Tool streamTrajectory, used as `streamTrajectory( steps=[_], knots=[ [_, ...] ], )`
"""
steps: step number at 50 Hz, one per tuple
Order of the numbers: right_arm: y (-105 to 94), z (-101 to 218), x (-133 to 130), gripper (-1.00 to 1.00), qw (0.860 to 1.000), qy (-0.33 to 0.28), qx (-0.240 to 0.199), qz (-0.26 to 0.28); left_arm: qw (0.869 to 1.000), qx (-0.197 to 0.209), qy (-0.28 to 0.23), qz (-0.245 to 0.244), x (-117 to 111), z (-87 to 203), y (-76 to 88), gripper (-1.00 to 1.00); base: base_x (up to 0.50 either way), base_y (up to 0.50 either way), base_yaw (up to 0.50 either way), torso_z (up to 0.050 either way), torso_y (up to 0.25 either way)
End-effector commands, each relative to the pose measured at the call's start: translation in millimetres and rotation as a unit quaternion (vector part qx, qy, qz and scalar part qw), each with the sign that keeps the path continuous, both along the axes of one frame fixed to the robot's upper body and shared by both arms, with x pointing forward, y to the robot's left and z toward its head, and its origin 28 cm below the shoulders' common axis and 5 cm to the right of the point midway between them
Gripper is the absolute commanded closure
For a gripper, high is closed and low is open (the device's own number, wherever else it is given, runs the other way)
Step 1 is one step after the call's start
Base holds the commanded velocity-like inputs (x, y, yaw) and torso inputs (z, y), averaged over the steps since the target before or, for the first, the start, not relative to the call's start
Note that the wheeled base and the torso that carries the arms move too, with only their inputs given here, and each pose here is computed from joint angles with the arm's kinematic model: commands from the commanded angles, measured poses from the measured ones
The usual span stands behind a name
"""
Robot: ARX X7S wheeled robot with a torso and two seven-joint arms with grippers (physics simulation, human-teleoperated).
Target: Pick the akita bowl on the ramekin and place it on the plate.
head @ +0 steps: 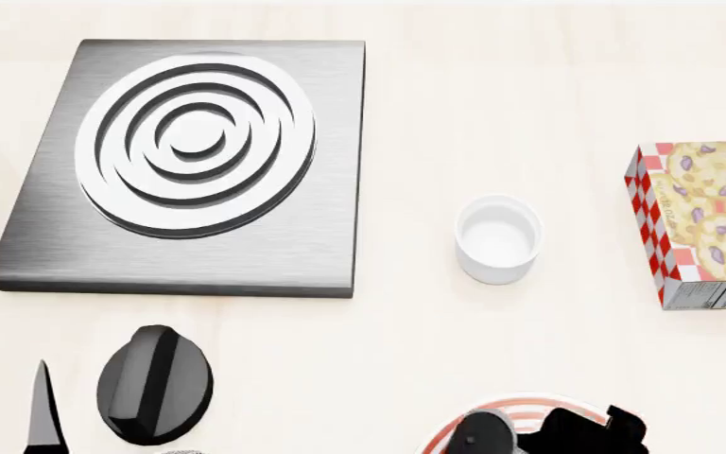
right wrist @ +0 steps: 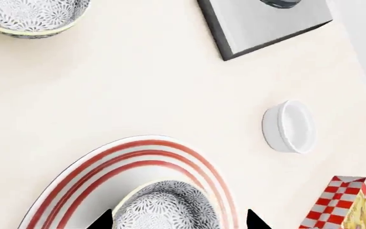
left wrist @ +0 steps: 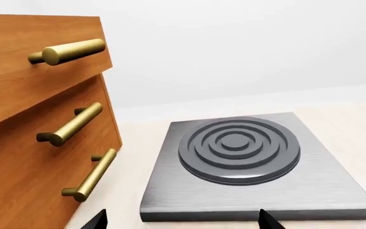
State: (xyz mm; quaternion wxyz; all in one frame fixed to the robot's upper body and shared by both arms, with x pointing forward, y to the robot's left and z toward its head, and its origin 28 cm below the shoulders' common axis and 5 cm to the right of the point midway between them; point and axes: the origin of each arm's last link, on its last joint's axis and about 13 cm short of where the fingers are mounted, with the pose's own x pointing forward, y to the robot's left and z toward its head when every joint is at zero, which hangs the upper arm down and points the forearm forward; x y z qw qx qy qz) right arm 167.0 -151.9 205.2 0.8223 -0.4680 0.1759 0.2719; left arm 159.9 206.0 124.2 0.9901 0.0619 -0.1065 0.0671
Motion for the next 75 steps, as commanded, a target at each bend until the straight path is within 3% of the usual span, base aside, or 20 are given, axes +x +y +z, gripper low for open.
streamTrajectory(
  steps=[1,11,19,30,38,47,52,75],
  knots=[
    [4.2,20.5,-5.4,-1.00,0.989,-0.102,0.108,-0.010,1.000,-0.007,-0.012,-0.017,-1.4,-0.8,1.2,-1.00,0.00,0.00,0.00,0.000,0.000],
    [4.2,12.6,-6.3,-1.00,0.961,-0.165,0.216,-0.043,1.000,-0.008,-0.013,-0.018,-1.0,-0.7,1.5,-1.00,0.00,0.00,0.00,0.000,0.000],
    [5.6,4.8,-4.4,-1.00,0.947,-0.185,0.256,-0.055,1.000,-0.010,-0.017,-0.013,-1.9,0.8,3.7,-1.00,0.00,0.00,0.00,0.000,0.000],
    [4.3,-12.6,-5.6,-1.00,0.914,-0.215,0.333,-0.086,1.000,-0.012,-0.016,-0.013,-3.0,2.1,4.5,-1.00,0.00,0.00,0.00,0.000,0.151],
    [2.4,-20.5,-5.1,-1.00,0.896,-0.234,0.364,-0.102,1.000,-0.005,-0.017,-0.014,-3.9,2.6,4.5,-1.00,0.00,0.00,0.00,0.000,0.250],
    [1.1,-24.5,-4.5,-1.00,0.863,-0.270,0.413,-0.109,1.000,0.000,-0.019,-0.021,-4.1,2.0,3.6,-1.00,0.00,0.00,0.00,0.000,0.250],
    [0.1,-27.4,-6.1,-1.00,0.855,-0.276,0.422,-0.116,1.000,0.000,-0.020,-0.022,-4.1,1.9,3.4,-1.00,0.00,0.00,0.00,0.000,0.250],
    [-6.1,-34.2,-16.3,-1.00,0.795,-0.318,0.501,-0.126,0.999,-0.001,-0.025,-0.026,-3.5,1.5,3.0,-1.00,0.00,0.00,0.00,0.000,0.250]
  ],
)
